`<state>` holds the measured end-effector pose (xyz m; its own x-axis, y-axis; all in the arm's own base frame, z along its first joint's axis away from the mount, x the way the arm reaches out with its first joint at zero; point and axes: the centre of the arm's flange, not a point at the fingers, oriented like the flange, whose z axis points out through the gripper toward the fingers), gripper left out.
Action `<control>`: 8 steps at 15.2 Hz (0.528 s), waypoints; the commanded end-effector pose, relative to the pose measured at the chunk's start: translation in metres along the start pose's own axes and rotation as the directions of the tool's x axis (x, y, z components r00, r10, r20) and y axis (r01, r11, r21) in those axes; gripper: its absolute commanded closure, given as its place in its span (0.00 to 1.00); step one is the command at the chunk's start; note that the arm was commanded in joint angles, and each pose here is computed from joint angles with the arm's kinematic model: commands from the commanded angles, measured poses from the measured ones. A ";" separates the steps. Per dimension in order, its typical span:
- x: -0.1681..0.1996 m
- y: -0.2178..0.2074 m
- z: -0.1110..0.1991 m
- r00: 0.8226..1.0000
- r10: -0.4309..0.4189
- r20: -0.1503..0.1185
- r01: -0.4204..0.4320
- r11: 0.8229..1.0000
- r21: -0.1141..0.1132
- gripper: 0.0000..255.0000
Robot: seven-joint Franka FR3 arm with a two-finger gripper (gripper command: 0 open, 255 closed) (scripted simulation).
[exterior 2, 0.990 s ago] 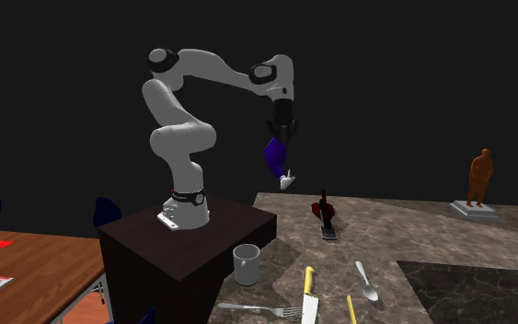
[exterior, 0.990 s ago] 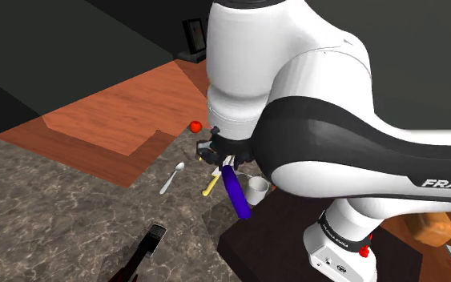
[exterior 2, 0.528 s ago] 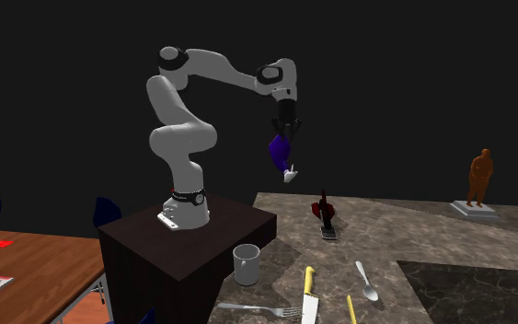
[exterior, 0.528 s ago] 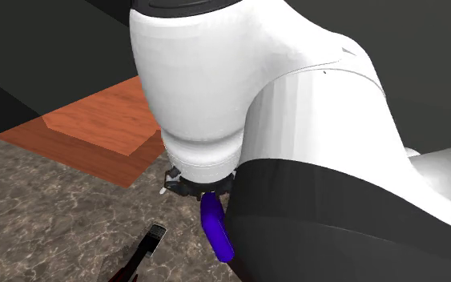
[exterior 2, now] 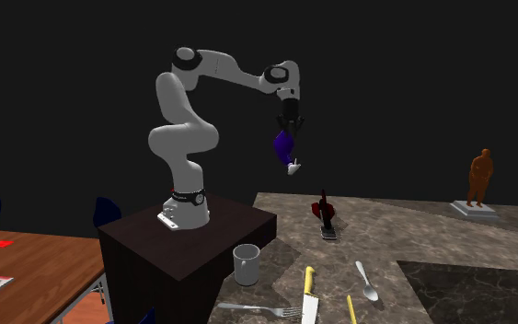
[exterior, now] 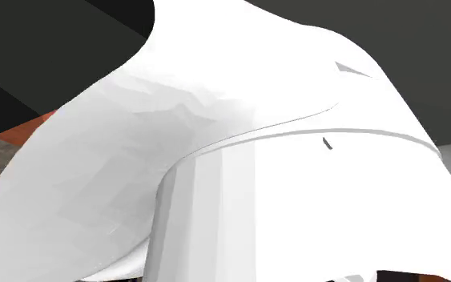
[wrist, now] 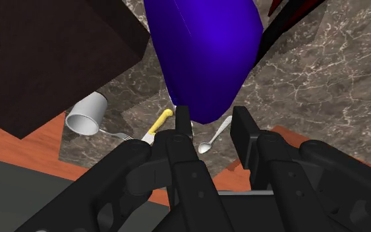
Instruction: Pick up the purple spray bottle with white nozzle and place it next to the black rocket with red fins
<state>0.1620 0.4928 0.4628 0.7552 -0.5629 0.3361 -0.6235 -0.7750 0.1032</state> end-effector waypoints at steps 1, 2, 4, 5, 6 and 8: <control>-0.022 -0.012 -0.009 1.000 0.001 0.001 -0.001 1.000 0.000 1.00; -0.032 -0.019 -0.013 1.000 0.001 0.001 -0.001 1.000 0.000 1.00; -0.053 -0.032 -0.022 1.000 0.001 0.001 -0.001 1.000 0.000 1.00; -0.064 -0.039 -0.027 1.000 0.001 0.001 -0.001 1.000 0.000 1.00; -0.074 -0.045 -0.032 1.000 0.001 0.001 -0.001 1.000 0.000 1.00; -0.095 -0.058 -0.041 1.000 0.001 0.001 -0.001 1.000 0.000 1.00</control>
<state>0.1256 0.5906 0.4631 0.7544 -0.5638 0.3362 -0.6242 -0.7746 0.1018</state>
